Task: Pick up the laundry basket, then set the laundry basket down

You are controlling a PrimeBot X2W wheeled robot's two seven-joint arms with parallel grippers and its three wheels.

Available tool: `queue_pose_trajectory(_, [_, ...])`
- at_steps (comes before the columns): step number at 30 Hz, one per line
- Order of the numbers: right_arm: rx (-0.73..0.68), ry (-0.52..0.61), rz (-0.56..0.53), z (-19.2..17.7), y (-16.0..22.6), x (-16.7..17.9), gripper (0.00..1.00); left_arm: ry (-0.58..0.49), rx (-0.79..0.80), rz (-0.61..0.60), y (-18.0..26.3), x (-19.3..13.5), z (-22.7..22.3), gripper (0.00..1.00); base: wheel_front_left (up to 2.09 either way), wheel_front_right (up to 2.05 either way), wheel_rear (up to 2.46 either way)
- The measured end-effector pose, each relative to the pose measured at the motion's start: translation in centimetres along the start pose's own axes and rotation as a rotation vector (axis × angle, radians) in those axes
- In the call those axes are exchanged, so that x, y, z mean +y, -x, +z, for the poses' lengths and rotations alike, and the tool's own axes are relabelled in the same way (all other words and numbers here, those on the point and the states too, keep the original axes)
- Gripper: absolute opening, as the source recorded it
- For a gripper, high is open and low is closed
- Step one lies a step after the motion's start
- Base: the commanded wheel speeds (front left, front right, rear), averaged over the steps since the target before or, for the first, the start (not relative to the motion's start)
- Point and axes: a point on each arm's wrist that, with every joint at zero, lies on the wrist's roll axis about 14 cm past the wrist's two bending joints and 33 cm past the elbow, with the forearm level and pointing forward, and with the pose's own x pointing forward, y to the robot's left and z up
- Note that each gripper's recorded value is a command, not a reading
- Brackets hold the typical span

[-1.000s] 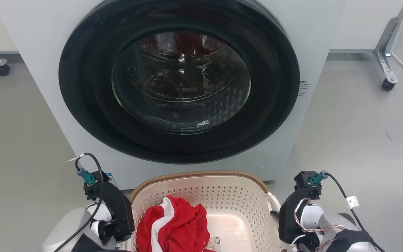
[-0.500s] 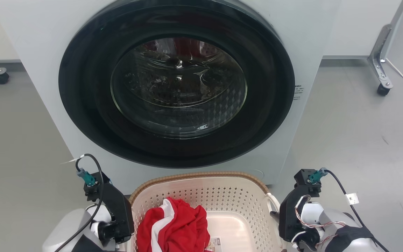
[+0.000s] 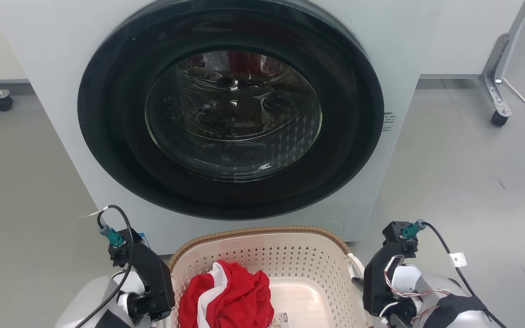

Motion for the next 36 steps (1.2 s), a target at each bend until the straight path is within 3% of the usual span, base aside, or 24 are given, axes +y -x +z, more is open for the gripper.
queue_pose_trajectory(36, [-0.012,-0.015,0.021,-0.1,-1.3,0.3,0.0,-0.004,-0.077,0.017,-1.1,0.8,0.7,0.0,0.0,0.0,0.0])
